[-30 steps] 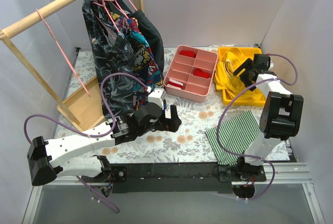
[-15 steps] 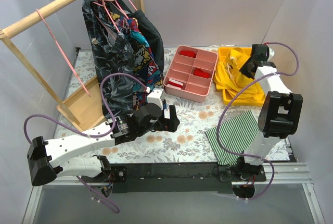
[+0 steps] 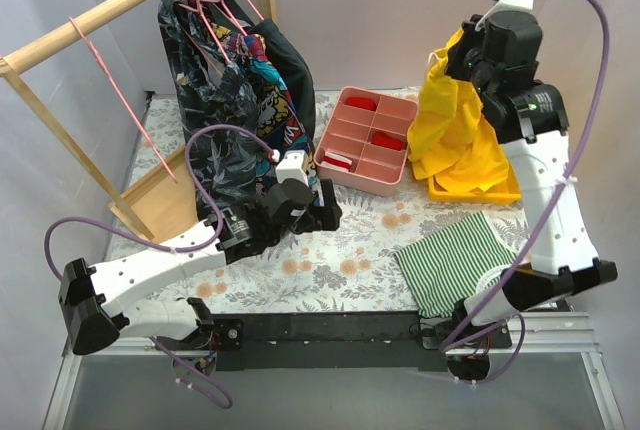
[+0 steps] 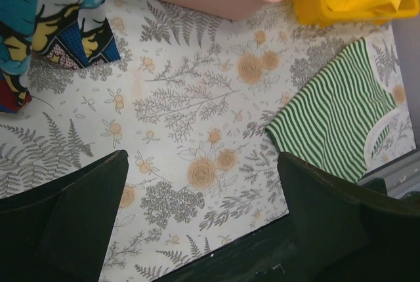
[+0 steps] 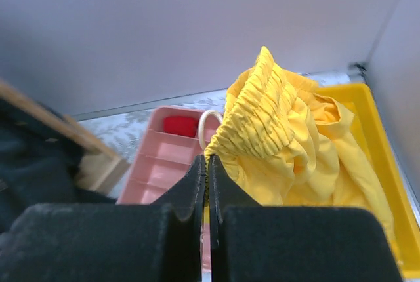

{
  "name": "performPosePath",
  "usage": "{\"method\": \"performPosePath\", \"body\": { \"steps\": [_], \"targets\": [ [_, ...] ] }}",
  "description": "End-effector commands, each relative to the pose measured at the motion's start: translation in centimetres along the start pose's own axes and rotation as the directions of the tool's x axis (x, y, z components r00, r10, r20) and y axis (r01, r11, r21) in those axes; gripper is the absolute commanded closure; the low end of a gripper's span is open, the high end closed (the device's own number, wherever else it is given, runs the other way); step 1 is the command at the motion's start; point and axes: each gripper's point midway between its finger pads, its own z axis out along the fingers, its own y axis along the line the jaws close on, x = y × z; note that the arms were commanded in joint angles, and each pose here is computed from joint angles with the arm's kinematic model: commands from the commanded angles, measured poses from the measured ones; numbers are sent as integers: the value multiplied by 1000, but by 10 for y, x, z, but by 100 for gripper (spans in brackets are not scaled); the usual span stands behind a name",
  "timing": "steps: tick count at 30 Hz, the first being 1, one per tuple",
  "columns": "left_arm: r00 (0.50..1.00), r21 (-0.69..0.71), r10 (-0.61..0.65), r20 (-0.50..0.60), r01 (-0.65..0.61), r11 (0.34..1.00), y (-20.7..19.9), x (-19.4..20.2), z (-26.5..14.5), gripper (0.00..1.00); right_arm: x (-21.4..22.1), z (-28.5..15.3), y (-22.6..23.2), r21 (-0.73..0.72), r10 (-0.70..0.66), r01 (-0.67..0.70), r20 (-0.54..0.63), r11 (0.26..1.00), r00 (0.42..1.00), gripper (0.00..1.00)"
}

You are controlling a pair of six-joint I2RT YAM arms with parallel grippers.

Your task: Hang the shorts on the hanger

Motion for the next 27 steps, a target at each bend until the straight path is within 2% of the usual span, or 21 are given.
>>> {"method": "performPosePath", "body": {
  "steps": [1,5,9,15,18,20,23,24,26,27],
  "targets": [
    [993,-7,-60,100,61,998,1,-46,-13,2,-51,-68,42,-263,-17,45,108,964,994,99],
    [987,14,-72,145,71,997,1,-71,-19,2,-87,-122,78,-493,34,59,177,868,984,99],
    [980,16,-73,186,72,997,1,-94,-24,2,-114,-184,107,-690,119,73,227,720,967,99],
    [968,22,-90,235,87,996,6,-123,-31,2,-128,-252,123,-830,181,132,268,542,946,99],
    [963,13,-95,251,95,995,9,-131,-36,2,-127,-273,122,-853,185,150,274,499,944,99],
    [960,14,-101,261,101,995,11,-134,-41,2,-107,-262,124,-864,156,106,207,492,966,99],
    [957,36,-111,268,105,994,12,-135,-53,10,-60,-249,119,-867,96,45,106,496,990,99],
    [961,39,-107,254,101,994,15,-129,-53,12,-17,-228,111,-846,47,1,30,533,998,99],
    [963,65,-108,247,95,993,17,-122,-62,21,35,-209,97,-807,4,-62,-73,587,997,99],
    [973,77,-96,209,82,994,19,-106,-59,23,80,-197,85,-769,-20,-111,-159,630,987,99]
  ]
}}
